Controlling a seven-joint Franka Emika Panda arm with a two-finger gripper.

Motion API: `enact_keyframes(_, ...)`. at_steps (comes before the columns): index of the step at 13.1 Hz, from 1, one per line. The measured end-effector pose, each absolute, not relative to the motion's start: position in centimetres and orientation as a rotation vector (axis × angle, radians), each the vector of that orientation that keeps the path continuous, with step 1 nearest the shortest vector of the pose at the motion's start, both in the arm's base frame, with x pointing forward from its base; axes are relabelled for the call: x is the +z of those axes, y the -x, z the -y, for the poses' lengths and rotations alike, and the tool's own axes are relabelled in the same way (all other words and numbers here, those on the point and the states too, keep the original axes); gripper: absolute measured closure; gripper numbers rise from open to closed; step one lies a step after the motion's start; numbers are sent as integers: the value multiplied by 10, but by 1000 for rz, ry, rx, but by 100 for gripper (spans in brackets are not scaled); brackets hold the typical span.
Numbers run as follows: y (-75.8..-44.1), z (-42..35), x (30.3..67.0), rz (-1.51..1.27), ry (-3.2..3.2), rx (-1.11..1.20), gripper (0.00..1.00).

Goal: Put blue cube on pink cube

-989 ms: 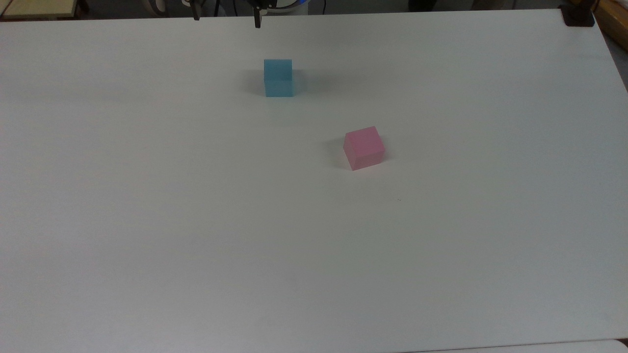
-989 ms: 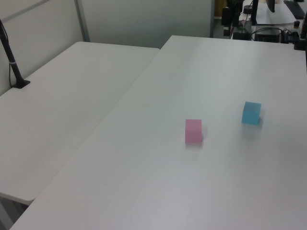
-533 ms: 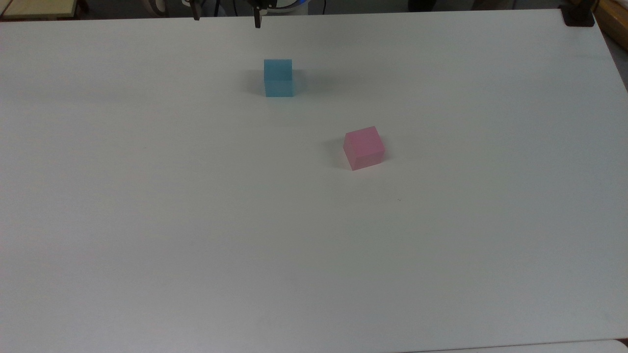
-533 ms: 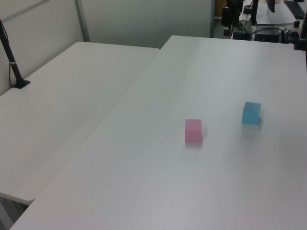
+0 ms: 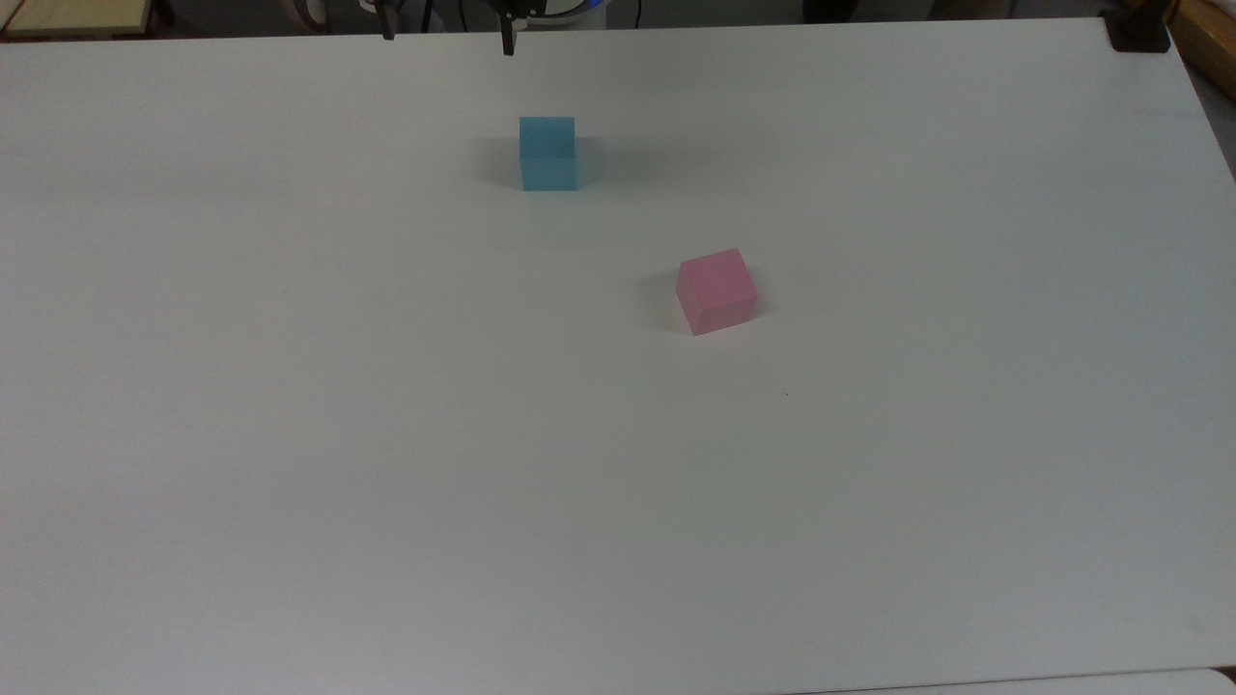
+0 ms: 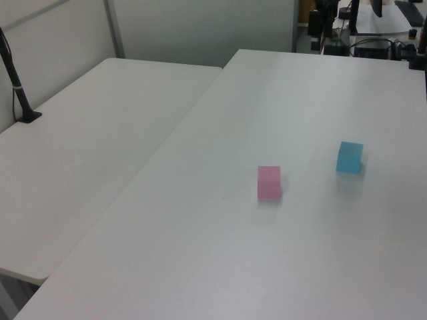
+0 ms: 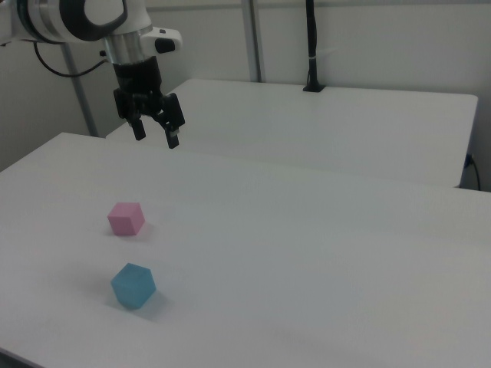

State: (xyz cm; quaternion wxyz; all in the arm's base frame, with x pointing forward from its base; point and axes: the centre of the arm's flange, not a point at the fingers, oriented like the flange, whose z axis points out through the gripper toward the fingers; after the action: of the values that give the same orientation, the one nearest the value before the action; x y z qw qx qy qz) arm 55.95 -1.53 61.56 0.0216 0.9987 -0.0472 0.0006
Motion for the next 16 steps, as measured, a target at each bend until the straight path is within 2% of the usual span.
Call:
enact_keyframes(4,-522,-1,610,100,-3096,-41,0)
enact_keyframes(6,-489,-15,613,58,-3095,-41,0)
enact_keyframes(8,-439,-27,618,12,-3095,-21,0)
enact_keyframes(10,-408,-34,612,-19,-3093,-24,0)
enact_keyframes(13,-400,-38,597,-29,-3108,-9,0)
enact_keyframes(15,-407,-39,572,-31,-3116,28,0)
enact_keyframes(16,-410,-39,547,-33,-3117,39,0)
